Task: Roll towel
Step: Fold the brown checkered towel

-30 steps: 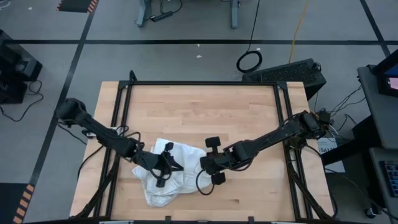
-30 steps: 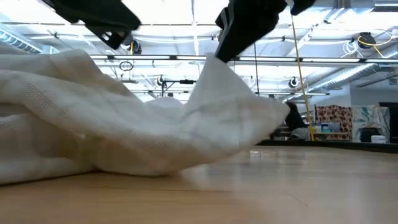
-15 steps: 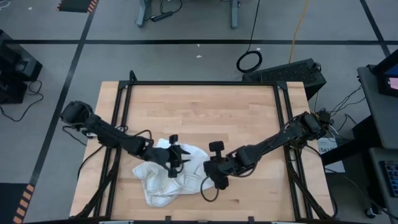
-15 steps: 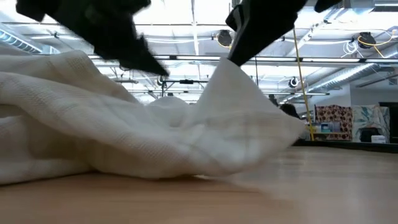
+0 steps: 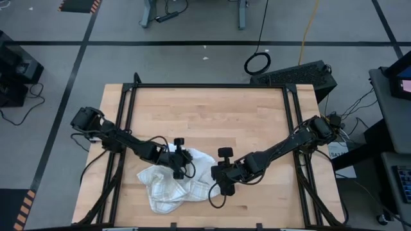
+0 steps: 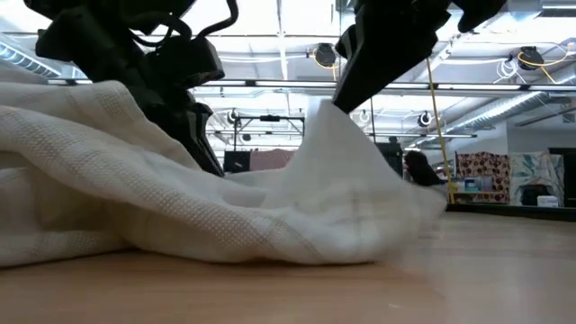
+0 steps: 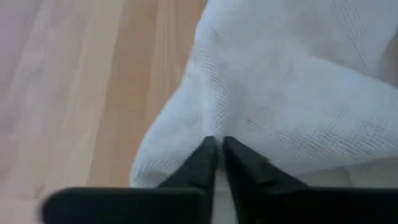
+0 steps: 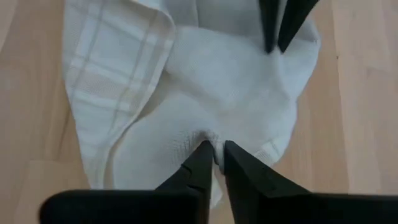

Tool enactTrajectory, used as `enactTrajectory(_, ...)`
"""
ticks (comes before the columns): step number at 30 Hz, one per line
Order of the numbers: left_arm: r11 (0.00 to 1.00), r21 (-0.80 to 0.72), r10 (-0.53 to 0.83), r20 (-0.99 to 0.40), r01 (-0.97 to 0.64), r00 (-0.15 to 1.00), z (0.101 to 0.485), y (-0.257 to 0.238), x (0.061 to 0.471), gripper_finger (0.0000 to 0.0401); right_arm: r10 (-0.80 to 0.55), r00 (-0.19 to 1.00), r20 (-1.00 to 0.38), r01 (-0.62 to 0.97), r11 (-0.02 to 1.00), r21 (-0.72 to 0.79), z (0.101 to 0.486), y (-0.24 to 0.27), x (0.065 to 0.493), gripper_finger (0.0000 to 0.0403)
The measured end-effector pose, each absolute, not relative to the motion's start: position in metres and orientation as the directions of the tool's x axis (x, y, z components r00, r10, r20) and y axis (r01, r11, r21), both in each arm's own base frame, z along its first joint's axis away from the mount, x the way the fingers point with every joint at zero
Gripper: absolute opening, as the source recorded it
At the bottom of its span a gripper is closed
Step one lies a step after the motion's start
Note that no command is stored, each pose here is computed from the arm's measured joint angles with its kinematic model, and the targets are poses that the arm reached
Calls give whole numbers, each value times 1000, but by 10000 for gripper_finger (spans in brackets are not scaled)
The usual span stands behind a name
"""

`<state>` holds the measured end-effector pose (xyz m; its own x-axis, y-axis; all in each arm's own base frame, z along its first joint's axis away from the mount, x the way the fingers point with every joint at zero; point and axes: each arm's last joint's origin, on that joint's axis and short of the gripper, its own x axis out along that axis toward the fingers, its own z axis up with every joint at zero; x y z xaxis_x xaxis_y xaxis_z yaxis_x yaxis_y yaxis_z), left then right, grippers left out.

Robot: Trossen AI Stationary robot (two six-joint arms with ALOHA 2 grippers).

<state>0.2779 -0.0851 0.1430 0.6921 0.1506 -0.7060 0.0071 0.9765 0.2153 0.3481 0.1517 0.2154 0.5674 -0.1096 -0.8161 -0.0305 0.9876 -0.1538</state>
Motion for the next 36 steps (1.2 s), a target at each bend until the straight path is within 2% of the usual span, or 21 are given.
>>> enactTrajectory(2,974,225,164,-703,-2,692,148,-84,275,9,-115,549,-828,-18,989,-150,214,153,345,61)
enactTrajectory(9,964,267,191,-637,-18,747,178,-79,266,7,-133,473,-871,-17,987,-160,210,163,330,109)
enactTrajectory(13,957,287,217,-633,-35,743,188,-74,259,4,-147,430,-891,-2,987,-163,208,170,321,120)
enactTrajectory(20,952,304,238,-655,-38,717,188,-72,254,4,-157,453,-877,14,986,-169,200,183,311,138)
enactTrajectory(27,969,239,202,-640,-58,742,194,-73,253,4,-211,477,-853,58,976,-209,160,174,300,141)
enactTrajectory(31,975,204,197,-628,-85,753,200,-72,250,25,-232,458,-858,102,973,-208,138,158,294,141)
enactTrajectory(36,983,161,166,-607,-84,777,210,-75,245,74,-209,452,-867,118,978,-174,124,144,292,139)
